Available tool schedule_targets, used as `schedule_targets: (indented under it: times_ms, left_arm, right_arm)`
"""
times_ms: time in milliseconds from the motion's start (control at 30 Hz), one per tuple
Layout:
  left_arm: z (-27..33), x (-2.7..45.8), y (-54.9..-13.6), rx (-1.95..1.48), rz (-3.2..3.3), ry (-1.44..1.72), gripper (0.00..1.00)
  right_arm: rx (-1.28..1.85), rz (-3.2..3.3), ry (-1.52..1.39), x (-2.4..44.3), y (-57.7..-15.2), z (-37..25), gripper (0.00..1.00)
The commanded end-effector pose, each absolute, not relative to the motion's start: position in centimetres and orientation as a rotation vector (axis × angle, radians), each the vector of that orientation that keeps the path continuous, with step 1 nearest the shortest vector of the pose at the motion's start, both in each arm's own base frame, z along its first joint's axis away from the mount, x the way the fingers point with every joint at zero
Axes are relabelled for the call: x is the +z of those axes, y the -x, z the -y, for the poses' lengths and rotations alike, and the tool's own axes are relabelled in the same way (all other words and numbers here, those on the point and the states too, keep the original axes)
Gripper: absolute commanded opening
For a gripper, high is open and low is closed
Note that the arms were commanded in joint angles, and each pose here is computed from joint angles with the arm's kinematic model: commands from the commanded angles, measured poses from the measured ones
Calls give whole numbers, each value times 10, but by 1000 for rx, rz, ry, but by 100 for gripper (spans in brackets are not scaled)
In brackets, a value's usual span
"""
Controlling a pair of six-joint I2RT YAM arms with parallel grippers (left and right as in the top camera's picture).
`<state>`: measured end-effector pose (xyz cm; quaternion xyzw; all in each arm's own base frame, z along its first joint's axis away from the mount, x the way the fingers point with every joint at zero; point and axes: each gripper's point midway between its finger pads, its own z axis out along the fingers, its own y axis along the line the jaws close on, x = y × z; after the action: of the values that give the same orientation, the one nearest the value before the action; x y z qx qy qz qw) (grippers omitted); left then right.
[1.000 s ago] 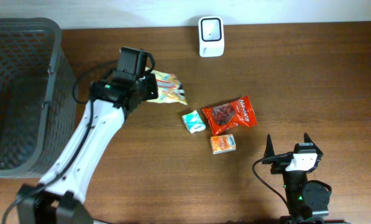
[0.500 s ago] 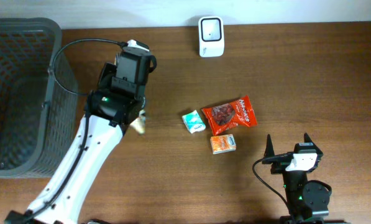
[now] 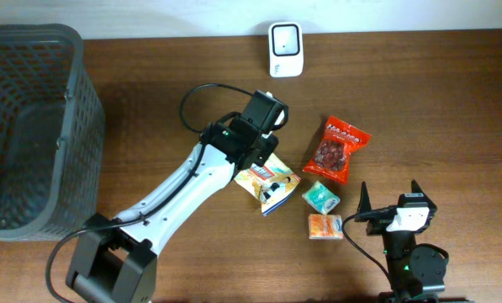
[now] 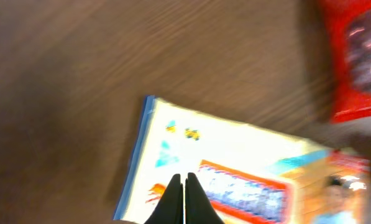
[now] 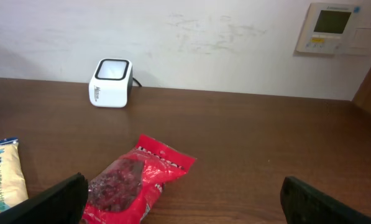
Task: Scan the item barcode
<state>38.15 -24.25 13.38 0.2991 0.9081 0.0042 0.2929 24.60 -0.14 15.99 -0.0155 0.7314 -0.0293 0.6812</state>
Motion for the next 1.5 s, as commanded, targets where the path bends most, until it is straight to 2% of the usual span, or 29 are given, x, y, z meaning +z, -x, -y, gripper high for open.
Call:
schedule_targets:
  times_ms: [0, 100, 200, 233, 300, 433, 733, 767, 867, 933, 1000, 1133, 1300, 1367, 1467]
  left_arm:
    - [257, 146, -381, -110, -2414, -760, 0]
    - [243, 171, -398, -14, -2370, -688, 0]
    - [226, 197, -403, 9, -2364, -607, 38]
    - [217, 200, -402, -4, -2389, -529, 70]
    - [198, 197, -400, -43, -2459, -415, 99]
    - [187, 187, -395, -267, -2562, -382, 99]
    - [174, 158, -370, -248, -2701, -387, 99]
    - [174, 154, -366, -260, -2718, -392, 99]
    - [174, 151, -364, -258, -2727, -392, 99]
    - [173, 150, -364, -258, -2727, -393, 99]
    - [173, 150, -364, -258, -2727, -393, 99]
    - [173, 150, -364, -258, -2727, -393, 99]
    - [173, 150, -364, -258, -2727, -392, 99]
    - [173, 150, -364, -257, -2729, -393, 99]
    - [173, 150, -364, -257, -2728, -393, 99]
  right_arm:
    - [-82, -1645, 25, 157, -246, 5, 99]
    - [-82, -1645, 24, 157, -246, 5, 98]
    - [-82, -1645, 25, 157, -246, 5, 98]
    - [-82, -1645, 25, 157, -246, 5, 98]
    - [-82, -1644, 25, 157, -246, 5, 98]
    - [-82, -1645, 24, 157, -246, 5, 99]
    - [-76, -1643, 26, 157, -246, 4, 98]
    - [-7, -1638, 38, 158, -246, -5, 98]
    - [609, -1599, 192, 173, -225, -86, 98]
    - [783, -1593, 227, 179, -213, -105, 98]
    - [807, -1502, 220, 203, -211, -105, 98]
    - [761, -1115, 295, 291, -183, -100, 98]
    - [661, -969, 201, 379, -161, -77, 98]
    - [611, -1181, 225, 379, -178, -82, 98]
    - [538, -1639, 271, 330, -214, -86, 98]
